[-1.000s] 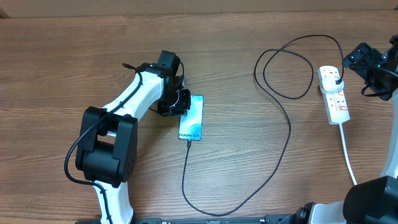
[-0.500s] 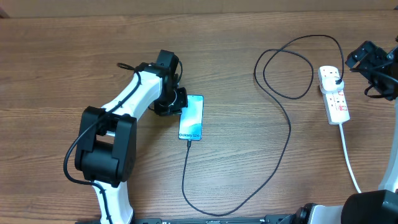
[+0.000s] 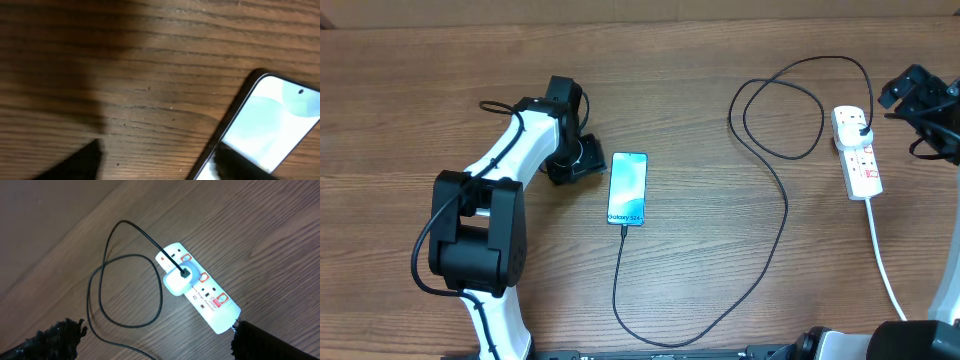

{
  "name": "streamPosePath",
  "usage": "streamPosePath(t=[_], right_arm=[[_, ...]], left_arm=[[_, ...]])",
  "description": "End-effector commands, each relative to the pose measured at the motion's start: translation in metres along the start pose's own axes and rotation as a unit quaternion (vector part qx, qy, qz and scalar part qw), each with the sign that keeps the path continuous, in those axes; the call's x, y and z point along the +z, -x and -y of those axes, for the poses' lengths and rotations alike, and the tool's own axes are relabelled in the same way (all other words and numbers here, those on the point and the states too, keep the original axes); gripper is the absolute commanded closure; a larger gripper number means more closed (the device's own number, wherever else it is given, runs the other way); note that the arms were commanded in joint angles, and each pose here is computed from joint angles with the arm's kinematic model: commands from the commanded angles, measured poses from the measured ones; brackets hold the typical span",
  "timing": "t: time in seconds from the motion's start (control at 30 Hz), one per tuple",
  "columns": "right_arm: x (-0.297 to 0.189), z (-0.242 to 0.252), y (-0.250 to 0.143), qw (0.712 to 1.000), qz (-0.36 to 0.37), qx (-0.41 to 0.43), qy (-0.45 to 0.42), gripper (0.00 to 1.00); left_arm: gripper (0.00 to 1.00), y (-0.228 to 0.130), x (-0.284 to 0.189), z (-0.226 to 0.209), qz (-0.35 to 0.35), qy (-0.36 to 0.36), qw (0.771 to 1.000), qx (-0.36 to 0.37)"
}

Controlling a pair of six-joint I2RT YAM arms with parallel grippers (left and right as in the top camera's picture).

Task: Plug charger to phone and switch on socket

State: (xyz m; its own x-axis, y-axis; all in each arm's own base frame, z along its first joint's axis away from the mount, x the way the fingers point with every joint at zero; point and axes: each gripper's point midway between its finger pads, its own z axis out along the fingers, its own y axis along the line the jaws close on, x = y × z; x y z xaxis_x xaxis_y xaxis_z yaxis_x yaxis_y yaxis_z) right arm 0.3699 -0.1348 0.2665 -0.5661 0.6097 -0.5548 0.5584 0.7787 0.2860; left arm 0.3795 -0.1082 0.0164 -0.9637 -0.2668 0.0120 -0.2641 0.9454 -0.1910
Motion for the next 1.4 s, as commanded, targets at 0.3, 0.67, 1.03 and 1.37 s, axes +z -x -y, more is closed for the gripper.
streamPosePath(t=[0.3,0.67,1.03,1.37], right_arm=[[-0.031,-0.009,0.009,0.999,0.039,-0.009,0.016,0.0],[-0.033,-0.066,-0.019,0.995,0.018,-0.072,0.066,0.0],[-0.034,-0.077,-0.025,0.993,0.014,-0.084,0.076,0.0],[-0.034,-0.077,-0.025,0.993,0.014,-0.084,0.076,0.0]], left_arm=[[0.0,0.002,0.001,-0.003,0.007,0.012,1.0,-0.004],[0.0,-0.002,0.001,0.006,-0.005,-0.014,0.999,-0.032],[0.01,-0.002,0.001,0.006,-0.006,-0.014,0.999,-0.032],[0.0,-0.002,0.001,0.006,-0.005,-0.014,0.999,-0.032]])
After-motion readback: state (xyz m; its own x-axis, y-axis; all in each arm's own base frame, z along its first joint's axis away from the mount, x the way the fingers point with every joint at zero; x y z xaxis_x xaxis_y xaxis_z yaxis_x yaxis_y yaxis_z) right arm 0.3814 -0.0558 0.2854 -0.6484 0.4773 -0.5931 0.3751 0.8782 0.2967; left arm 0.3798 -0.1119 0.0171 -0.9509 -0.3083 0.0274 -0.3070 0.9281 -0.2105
